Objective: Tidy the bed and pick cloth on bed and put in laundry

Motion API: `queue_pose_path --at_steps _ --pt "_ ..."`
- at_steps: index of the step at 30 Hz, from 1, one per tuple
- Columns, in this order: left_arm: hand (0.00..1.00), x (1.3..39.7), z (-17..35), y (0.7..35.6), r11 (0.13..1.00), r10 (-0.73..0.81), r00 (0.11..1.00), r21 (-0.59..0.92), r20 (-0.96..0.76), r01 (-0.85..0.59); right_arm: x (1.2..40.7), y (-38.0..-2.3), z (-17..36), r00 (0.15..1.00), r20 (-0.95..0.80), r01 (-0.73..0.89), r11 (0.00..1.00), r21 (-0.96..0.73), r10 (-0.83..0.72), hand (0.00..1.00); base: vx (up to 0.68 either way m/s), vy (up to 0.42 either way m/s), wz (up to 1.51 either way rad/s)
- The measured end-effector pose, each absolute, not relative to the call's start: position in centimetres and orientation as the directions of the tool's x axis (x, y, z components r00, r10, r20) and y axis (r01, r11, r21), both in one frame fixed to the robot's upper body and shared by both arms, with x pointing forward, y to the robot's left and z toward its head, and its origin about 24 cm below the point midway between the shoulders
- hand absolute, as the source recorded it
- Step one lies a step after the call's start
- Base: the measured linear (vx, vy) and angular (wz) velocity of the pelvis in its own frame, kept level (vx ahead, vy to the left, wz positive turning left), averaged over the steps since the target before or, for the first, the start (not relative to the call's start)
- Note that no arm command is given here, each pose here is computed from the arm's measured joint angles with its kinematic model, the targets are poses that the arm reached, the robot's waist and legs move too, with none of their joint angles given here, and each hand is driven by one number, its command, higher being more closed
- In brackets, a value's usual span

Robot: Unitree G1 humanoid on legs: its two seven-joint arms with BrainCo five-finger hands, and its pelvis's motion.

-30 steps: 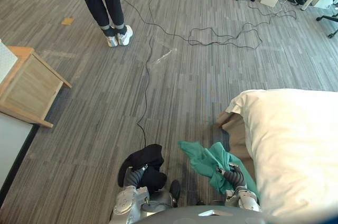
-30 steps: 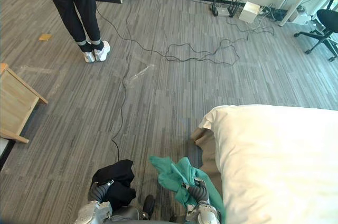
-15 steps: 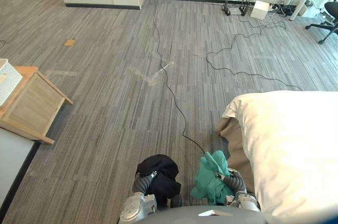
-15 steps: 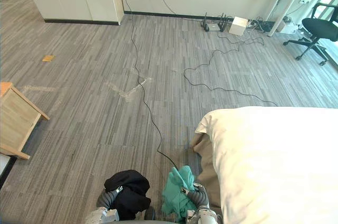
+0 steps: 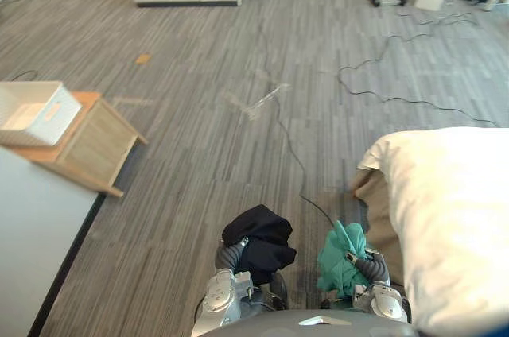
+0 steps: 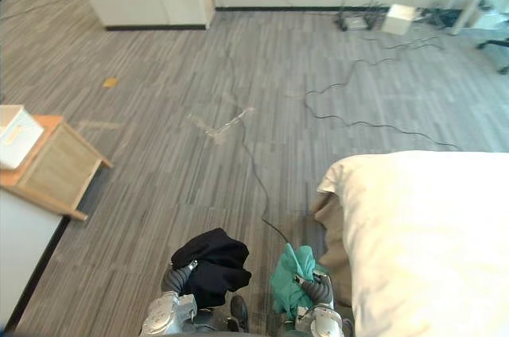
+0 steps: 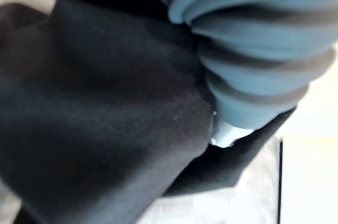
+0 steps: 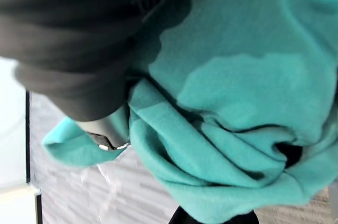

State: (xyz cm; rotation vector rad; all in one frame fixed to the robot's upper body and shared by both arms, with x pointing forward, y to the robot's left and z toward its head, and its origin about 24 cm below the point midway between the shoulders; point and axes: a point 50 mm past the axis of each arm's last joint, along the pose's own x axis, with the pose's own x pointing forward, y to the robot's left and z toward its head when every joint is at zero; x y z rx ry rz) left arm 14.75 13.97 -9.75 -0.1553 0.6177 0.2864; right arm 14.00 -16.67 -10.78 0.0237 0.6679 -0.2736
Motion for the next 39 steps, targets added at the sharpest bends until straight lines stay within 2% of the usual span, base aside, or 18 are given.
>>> queue_pose_path --at_steps 3,10,15,23,27,31,35,39 --pt "1.0 14.9 -9.6 15.0 0.945 0.245 0.779 -0.036 -0.578 -0.324 15.3 -15.9 -10.6 0.77 -0.601 0.237 0.97 -0.047 -0.217 1.0 0.11 -0.064 0.06" --pt "1.0 14.0 -10.1 15.1 0.941 0.253 0.759 -0.028 -0.6 -0.337 14.4 -16.5 -11.3 0.743 -0.633 0.218 0.973 -0.08 -0.218 1.0 0.2 0.084 -0.17" --pt "1.0 13.8 -10.1 15.8 0.968 0.225 0.771 0.042 -0.596 -0.249 13.1 -16.1 -11.8 0.721 -0.66 0.217 0.973 -0.076 -0.212 1.0 0.35 0.095 0.42" --pt "1.0 16.4 -9.0 15.0 0.976 0.199 0.824 0.032 -0.531 -0.215 15.8 -16.3 -10.1 0.789 -0.575 0.223 0.973 -0.058 -0.215 1.0 0.47 -0.099 0.73" --pt "1.0 15.7 -9.4 15.4 0.974 0.211 0.806 0.053 -0.553 -0.218 15.4 -16.2 -10.3 0.779 -0.59 0.223 0.973 -0.055 -0.211 1.0 0.75 -0.322 0.46" --pt "1.0 16.0 -9.7 13.9 0.978 0.172 0.805 0.0 -0.568 -0.209 16.4 -16.6 -9.7 0.8 -0.56 0.215 0.974 -0.064 -0.214 1.0 0.63 -0.346 0.22" --pt "1.0 15.3 -10.1 13.8 0.975 0.166 0.789 -0.023 -0.592 -0.223 16.8 -15.4 -9.5 0.825 -0.549 0.117 0.991 -0.066 -0.134 1.0 0.53 -0.21 -0.11" --pt "1.0 15.1 -10.1 13.7 0.967 0.161 0.782 -0.063 -0.602 -0.247 17.3 -15.0 -9.3 0.835 -0.54 0.084 0.994 -0.07 -0.109 1.0 0.46 -0.036 -0.26"
